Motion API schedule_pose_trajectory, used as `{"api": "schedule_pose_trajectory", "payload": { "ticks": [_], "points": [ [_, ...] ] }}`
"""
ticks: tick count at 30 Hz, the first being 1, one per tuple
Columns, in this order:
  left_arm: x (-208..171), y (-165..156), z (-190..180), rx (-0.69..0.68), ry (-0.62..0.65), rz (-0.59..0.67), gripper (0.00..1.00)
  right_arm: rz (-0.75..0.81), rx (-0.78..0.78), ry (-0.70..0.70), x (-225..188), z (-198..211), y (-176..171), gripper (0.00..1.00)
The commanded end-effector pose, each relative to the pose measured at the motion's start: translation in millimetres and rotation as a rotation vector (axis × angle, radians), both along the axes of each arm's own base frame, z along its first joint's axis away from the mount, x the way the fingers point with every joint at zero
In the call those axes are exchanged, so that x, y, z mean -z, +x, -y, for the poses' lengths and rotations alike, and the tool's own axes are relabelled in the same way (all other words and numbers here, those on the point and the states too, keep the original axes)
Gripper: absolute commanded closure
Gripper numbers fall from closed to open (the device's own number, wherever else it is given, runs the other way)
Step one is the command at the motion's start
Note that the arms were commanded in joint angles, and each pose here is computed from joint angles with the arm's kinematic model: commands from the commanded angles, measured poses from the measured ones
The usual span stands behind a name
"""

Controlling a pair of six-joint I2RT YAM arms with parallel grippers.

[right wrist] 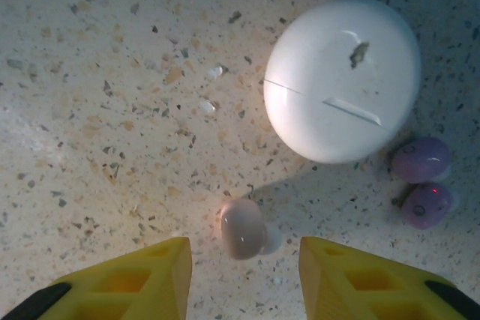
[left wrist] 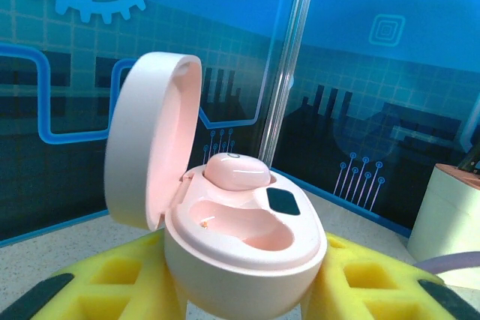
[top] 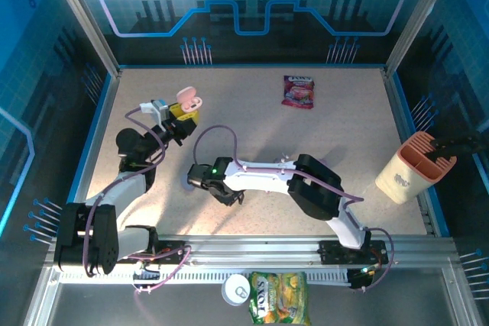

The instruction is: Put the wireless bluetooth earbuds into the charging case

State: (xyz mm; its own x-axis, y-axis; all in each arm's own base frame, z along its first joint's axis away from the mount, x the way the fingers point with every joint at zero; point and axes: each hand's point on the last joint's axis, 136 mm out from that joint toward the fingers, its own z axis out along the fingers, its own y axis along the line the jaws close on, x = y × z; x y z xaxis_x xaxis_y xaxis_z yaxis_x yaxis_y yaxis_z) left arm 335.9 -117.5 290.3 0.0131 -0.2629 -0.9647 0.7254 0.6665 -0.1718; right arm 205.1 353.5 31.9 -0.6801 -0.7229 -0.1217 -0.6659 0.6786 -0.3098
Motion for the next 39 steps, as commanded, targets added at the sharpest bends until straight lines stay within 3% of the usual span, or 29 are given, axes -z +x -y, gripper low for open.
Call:
{"api": "schedule_pose_trajectory", "payload": {
  "ticks": [1, 9, 17, 27, 34, 39],
  "points": [
    [-16.2, 0.1, -3.8, -0.006, -0.006, 0.053, 0.62, -0.002, -0.026, -0.062, 4.3, 4.0, 0.0, 0.61],
    [-16.7, -1.2, -3.1, 0.003, -0.004, 0.057, 0.62, -0.002, -0.026, -0.08, 10.4, 3.9, 2.9, 0.78],
    [-15.3, -3.6, -1.8, 0.009, 0.0, 0.07, 0.62, 0.01, -0.004, -0.013, -3.8, 9.5, 3.0, 0.81],
    [-9.4, -5.0, 16.5, 0.038, 0.024, 0.078, 0.64, 0.051, 0.095, 0.356, -71.7, 34.0, -0.6, 0.8],
    [5.0, -20.5, 59.0, 0.09, 0.103, 0.122, 0.64, 0.036, 0.139, 0.798, -161.2, 50.1, 2.8, 0.8],
    [13.3, -31.9, 82.1, 0.093, 0.132, 0.154, 0.65, 0.066, 0.101, 1.023, -226.0, 55.1, 5.9, 0.8]
  ]
}}
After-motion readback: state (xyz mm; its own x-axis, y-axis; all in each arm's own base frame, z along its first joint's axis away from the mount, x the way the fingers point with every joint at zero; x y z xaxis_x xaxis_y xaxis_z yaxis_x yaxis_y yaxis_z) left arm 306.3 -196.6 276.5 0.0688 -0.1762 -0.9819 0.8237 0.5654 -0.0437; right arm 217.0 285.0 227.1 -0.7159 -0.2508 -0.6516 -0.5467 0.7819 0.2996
